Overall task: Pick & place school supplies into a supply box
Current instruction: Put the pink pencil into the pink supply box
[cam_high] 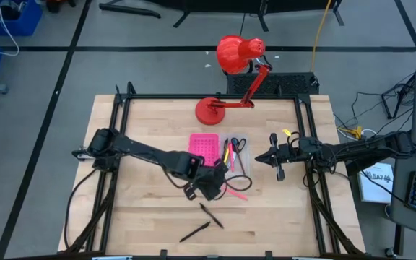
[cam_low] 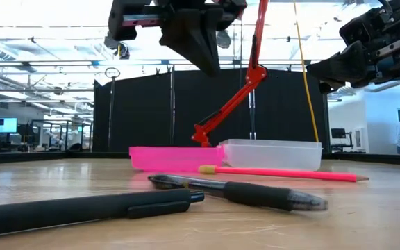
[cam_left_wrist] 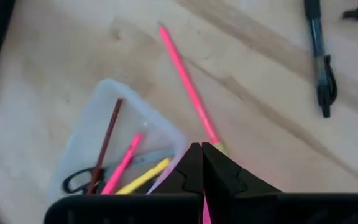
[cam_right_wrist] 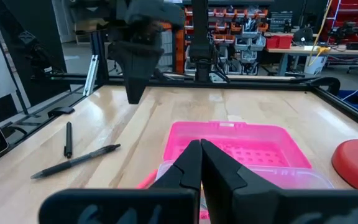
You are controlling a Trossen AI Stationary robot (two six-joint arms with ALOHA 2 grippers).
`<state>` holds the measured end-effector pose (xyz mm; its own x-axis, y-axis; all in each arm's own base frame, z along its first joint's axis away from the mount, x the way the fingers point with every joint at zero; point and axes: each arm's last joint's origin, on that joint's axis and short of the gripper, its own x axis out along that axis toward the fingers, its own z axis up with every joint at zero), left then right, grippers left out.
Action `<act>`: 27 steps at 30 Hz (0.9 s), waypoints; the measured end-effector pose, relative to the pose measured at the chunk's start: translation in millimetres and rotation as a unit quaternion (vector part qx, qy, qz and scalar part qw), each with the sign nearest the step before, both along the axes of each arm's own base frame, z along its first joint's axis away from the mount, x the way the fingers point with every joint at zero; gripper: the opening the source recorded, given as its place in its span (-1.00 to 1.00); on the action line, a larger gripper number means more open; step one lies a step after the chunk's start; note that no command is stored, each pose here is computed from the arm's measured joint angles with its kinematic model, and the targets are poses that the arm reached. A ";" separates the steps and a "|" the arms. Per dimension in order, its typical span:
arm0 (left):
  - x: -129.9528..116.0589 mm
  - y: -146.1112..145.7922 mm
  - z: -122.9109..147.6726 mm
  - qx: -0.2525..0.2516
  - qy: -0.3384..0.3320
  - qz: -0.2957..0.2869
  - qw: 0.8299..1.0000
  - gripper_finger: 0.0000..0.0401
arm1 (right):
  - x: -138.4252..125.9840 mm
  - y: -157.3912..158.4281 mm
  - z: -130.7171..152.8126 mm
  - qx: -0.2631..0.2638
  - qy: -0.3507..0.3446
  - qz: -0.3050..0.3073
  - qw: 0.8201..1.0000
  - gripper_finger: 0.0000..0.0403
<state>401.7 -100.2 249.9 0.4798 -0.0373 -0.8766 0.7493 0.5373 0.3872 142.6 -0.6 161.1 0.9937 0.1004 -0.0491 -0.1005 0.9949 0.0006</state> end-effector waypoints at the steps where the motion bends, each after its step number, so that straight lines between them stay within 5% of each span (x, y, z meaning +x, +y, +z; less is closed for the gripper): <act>1: 0.8 2.3 -0.2 -0.010 0.001 -0.001 1.000 -0.96 | 0.0 0.0 -0.2 -0.001 0.001 0.000 1.000 -1.00; 16: 3.8 9.3 -4.9 -0.065 0.000 0.064 0.996 -0.79 | 0.0 -0.1 -1.4 0.016 0.009 -0.003 1.000 -1.00; 20: -15.3 2.6 0.0 -0.100 0.066 0.049 0.992 -0.92 | -0.1 -0.1 -1.3 0.024 0.009 -0.003 1.000 -1.00; 27: -69.8 6.4 35.7 -0.165 -0.066 0.071 0.981 -0.98 | 0.1 0.6 -1.4 0.042 0.011 -0.001 0.999 -1.00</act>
<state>331.8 -93.8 285.6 0.6096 -0.2332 -0.7576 0.6121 0.7458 0.2629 142.7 0.0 159.6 0.9927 0.1029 -0.0631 -0.0973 0.9915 0.0864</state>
